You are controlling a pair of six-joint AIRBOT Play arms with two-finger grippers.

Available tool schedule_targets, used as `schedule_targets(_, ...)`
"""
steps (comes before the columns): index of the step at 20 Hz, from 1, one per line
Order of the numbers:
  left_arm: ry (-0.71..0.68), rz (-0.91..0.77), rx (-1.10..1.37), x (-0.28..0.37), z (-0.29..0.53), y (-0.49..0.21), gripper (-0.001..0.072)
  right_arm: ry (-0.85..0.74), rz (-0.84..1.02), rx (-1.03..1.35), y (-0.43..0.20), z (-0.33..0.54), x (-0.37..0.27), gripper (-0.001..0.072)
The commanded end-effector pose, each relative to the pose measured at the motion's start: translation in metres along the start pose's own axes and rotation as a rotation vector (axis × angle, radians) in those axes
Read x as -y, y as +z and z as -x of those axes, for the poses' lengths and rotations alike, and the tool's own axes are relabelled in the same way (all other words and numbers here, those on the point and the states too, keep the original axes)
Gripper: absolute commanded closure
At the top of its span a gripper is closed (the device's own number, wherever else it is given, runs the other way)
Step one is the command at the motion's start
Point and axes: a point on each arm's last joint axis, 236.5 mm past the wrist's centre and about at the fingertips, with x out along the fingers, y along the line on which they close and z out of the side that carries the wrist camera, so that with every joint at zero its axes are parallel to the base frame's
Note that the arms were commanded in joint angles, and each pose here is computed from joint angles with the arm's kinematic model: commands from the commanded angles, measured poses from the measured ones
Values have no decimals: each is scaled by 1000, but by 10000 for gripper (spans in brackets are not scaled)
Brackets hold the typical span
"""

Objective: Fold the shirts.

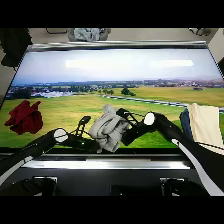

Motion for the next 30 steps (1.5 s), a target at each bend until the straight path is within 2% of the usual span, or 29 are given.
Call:
schedule_targets(1, 28, -35, 22, -5, 31, 14, 680, -93, 44, 38, 12, 27, 21, 670)
schedule_targets(3, 148, -79, 169, -20, 99, 57, 681, -243, 114, 65, 23, 91, 48, 670)
schedule_targets(6, 298, -179, 645, 5, 286, 136, 681, -684, 231, 272, 63, 271, 81, 669)
schedule_targets(8, 357, -246, 993, 55, 425, 147, 681, -1000, 302, 546, 88, 421, 46, 670)
schedule_targets(10, 404, -336, 1277, 120, 538, 121, 681, -1183, 386, 813, 93, 528, -26, 670)
schedule_targets(13, 302, -497, 1504, 214, 610, 74, 681, -1102, 442, 1028, 90, 564, -103, 669)
schedule_targets(16, 360, -525, 1554, 223, 626, 53, 681, -1089, 406, 994, 71, 559, -110, 669)
schedule_targets(18, 454, -474, 1451, 196, 610, 53, 680, -1084, 340, 892, 52, 544, -97, 668)
schedule_targets(21, 542, -340, 1203, 138, 562, 55, 680, -960, 259, 663, 23, 491, -80, 668)
schedule_targets(26, 523, -235, 1051, 78, 506, 95, 679, -708, 106, 281, -6, 399, -35, 668)
schedule_targets(30, 393, -143, 908, 3, 412, 172, 678, -565, -9, 91, 5, 305, 48, 668)
